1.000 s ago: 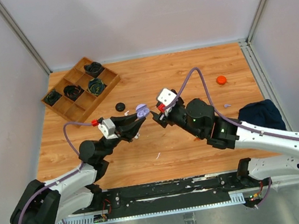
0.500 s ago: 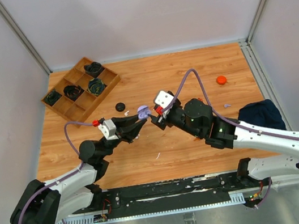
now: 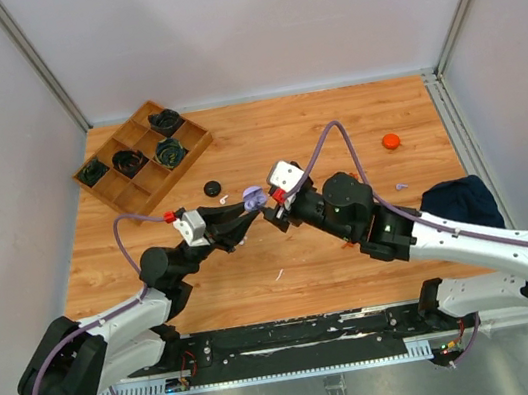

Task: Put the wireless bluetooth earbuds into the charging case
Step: Place the earbud in the charging case, then pick up the earbud from the center of the board.

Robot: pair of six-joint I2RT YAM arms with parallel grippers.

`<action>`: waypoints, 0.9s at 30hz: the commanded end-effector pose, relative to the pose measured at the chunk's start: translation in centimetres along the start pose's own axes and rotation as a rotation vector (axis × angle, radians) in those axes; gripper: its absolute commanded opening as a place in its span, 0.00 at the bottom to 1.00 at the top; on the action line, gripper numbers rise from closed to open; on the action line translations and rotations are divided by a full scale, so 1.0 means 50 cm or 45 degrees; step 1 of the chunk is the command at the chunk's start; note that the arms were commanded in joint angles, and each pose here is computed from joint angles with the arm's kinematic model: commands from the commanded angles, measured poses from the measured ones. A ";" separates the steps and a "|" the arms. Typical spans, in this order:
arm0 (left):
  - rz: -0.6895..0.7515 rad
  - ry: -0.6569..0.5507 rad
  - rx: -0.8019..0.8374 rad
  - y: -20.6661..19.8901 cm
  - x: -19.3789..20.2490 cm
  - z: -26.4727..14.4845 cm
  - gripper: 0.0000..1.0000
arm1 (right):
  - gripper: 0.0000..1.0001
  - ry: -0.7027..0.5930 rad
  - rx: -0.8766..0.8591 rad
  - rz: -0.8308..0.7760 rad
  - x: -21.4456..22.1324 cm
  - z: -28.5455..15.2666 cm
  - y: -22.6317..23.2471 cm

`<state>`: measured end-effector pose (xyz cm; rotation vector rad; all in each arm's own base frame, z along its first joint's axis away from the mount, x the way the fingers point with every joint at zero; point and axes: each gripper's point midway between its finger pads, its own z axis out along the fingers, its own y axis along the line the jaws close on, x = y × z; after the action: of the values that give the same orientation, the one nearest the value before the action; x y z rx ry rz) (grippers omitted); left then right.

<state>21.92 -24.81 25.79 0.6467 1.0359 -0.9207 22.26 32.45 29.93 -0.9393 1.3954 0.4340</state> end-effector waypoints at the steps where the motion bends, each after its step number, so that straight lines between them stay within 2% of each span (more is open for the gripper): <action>1: 0.036 -0.026 0.016 -0.005 -0.014 0.004 0.00 | 0.63 -0.055 0.025 0.064 -0.038 0.012 -0.014; 10: 0.040 -0.016 0.017 -0.005 -0.012 0.004 0.00 | 0.62 -0.035 0.031 0.104 -0.039 0.026 -0.011; 17: 0.057 -0.019 -0.033 0.007 -0.011 -0.004 0.00 | 0.64 -0.015 0.079 0.074 -0.047 -0.008 -0.038; 22: 0.058 -0.011 -0.062 0.013 -0.006 -0.011 0.00 | 0.64 0.097 0.116 0.021 -0.029 -0.033 -0.061; 27: 0.083 -0.019 -0.098 0.017 -0.006 -0.027 0.00 | 0.66 0.283 0.192 0.045 0.034 -0.065 -0.103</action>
<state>22.20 -23.98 25.15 0.6236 1.0578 -0.8697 22.66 30.46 31.12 -0.9073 1.4957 0.3743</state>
